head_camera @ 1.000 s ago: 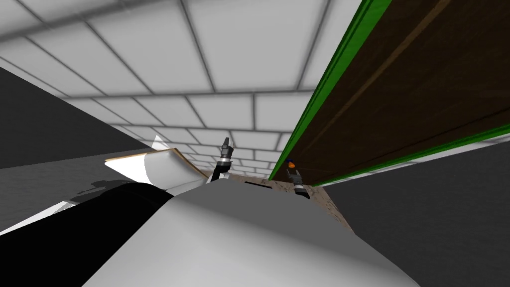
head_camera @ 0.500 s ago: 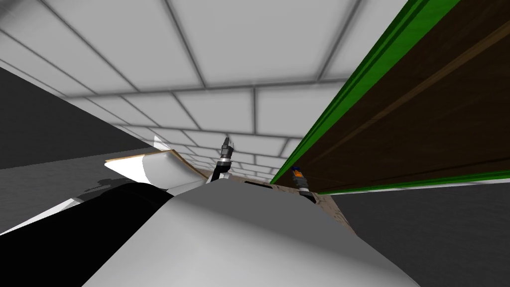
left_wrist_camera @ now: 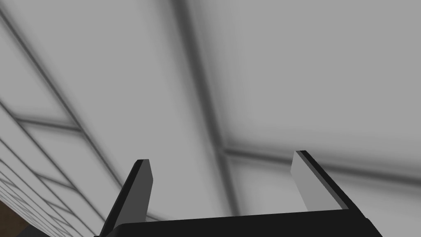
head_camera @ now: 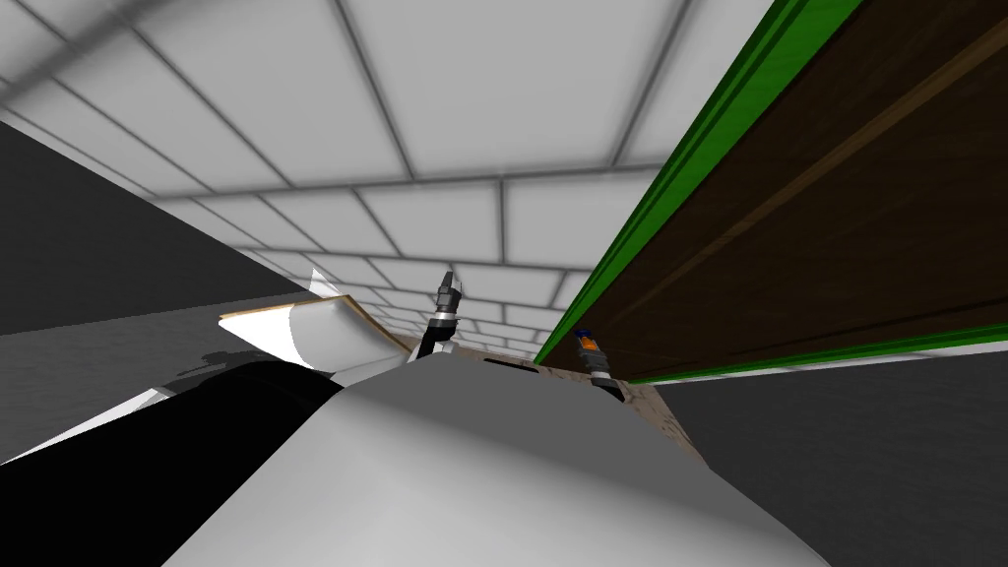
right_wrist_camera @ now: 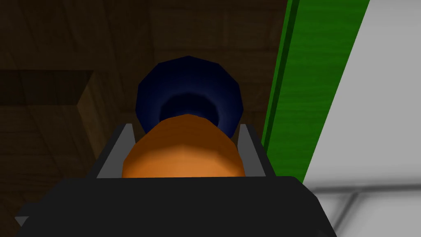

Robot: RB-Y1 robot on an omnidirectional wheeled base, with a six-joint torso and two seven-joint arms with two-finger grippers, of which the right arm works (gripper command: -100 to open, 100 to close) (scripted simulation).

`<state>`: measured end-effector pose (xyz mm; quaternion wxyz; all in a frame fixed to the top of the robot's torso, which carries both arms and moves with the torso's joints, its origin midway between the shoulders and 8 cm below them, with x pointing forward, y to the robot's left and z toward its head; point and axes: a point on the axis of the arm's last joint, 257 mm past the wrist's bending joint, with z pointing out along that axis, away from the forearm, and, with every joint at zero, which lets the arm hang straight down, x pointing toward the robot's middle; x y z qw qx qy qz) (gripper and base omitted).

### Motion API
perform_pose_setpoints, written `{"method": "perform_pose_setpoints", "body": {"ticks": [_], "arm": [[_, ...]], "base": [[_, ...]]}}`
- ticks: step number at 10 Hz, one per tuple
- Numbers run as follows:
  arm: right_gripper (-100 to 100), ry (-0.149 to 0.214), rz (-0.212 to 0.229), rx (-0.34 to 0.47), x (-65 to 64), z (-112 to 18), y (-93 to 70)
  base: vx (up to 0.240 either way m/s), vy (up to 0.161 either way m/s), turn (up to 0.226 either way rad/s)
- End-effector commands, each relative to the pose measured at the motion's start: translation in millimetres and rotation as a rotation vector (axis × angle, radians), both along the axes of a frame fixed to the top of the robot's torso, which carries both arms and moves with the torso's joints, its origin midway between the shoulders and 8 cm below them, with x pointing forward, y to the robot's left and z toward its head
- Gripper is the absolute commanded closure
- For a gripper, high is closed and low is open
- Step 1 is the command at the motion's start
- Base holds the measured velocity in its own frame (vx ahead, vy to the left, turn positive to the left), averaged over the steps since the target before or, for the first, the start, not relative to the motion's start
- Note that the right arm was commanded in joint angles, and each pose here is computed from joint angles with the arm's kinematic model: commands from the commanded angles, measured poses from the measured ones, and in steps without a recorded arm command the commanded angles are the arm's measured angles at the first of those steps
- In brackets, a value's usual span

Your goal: Pull the door open

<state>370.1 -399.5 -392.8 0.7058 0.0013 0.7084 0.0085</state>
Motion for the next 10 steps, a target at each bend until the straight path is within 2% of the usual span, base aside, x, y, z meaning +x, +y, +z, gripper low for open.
{"method": "perform_pose_setpoints", "body": {"ticks": [1, 7, 10], "arm": [[100, -0.005, -0.005, 0.043, 1.3, 1.2, -0.5], [100, -0.018, -0.018, 0.166, 4.9, 4.6, -2.0], [100, -0.028, -0.027, 0.263, 7.6, 6.9, -3.1]], "base": [[-0.03, -0.019, 0.054], [-0.051, -0.02, 0.049], [-0.054, -0.019, 0.062]]}}
